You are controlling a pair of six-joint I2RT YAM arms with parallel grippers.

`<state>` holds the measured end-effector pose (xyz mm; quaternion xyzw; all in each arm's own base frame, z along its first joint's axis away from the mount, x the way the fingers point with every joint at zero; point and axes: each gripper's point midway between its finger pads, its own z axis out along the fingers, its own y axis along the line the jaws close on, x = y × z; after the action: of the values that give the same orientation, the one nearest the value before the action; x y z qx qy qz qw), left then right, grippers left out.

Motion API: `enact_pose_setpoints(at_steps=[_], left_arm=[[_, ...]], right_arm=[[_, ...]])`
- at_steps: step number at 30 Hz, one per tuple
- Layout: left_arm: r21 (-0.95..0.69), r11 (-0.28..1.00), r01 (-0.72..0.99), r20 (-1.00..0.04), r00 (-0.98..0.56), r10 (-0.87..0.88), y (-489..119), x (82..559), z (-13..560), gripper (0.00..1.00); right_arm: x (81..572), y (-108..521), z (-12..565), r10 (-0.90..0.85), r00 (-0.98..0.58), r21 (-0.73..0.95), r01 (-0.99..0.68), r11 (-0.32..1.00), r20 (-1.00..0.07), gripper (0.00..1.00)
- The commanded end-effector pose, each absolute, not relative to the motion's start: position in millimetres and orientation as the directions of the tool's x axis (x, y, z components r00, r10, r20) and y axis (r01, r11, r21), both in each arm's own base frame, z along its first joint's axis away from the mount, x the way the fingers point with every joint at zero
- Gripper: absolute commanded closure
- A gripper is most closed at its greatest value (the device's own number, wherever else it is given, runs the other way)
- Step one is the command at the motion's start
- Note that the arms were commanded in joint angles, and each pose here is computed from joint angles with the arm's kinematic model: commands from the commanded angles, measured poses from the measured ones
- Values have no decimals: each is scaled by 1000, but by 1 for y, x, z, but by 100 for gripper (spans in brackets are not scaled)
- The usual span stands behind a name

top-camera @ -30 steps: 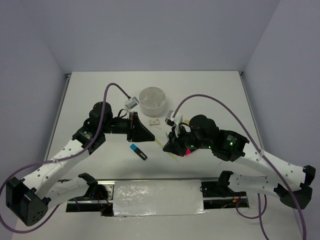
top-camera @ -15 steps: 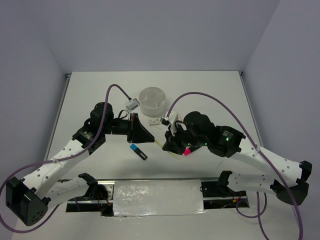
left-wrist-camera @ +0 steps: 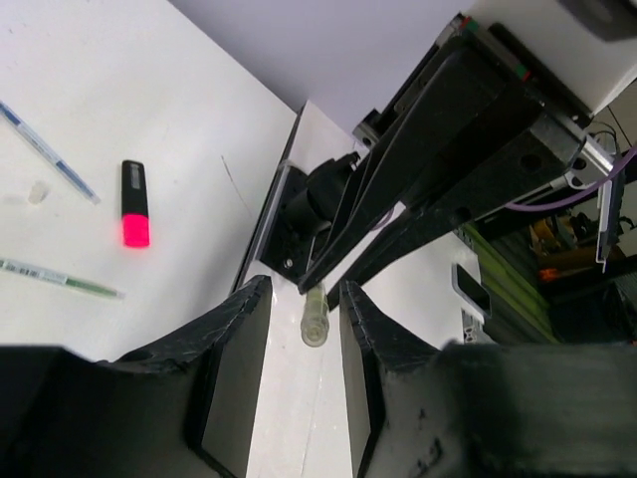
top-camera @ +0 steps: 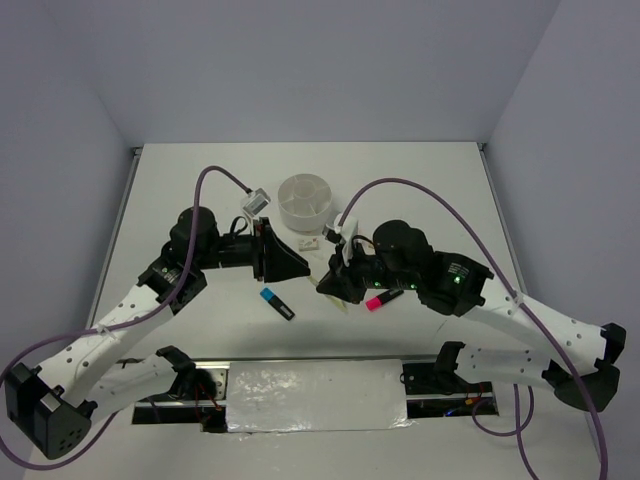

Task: Sort the stationery into containers
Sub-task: Close the pen cap on the pen.

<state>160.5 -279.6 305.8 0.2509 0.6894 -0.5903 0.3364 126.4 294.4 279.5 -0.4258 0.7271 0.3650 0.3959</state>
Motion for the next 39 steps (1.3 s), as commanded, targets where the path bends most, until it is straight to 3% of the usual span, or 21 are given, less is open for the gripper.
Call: enact_pose_setpoints(at_steps=[1,8,16,28,31,33,35,39], left_arm=[[-602,129,788,-798,-587,-138,-282,163,343,54],[-609,92,787,-792,-599,-116,-285,159,334,57],[-601,83,795,-799,-593,-102,-283,154,332,53],[-616,78,784,-787,-607,-106,-287,156,323,53],[-612,76,787,-790,-604,-109,-287,155,325,83],[-609,73,790,-792,-601,-110,-288,155,326,93],[-608,86,789,-793,-598,-118,-287,158,327,100],[-594,77,800,-802,-584,-125,-287,156,332,100]], right_arm=[[125,299,301,-250,-294,196,-915,352,-923,100],[128,301,310,-209,-293,204,-909,365,-933,100],[136,305,316,-197,-303,207,-895,396,-932,100],[136,308,332,-135,-303,231,-893,387,-943,100],[133,311,333,-132,-305,238,-898,371,-943,100],[134,311,333,-126,-307,242,-896,372,-943,100],[131,314,332,-130,-309,248,-902,353,-942,100],[128,317,328,-131,-314,257,-908,332,-940,100]])
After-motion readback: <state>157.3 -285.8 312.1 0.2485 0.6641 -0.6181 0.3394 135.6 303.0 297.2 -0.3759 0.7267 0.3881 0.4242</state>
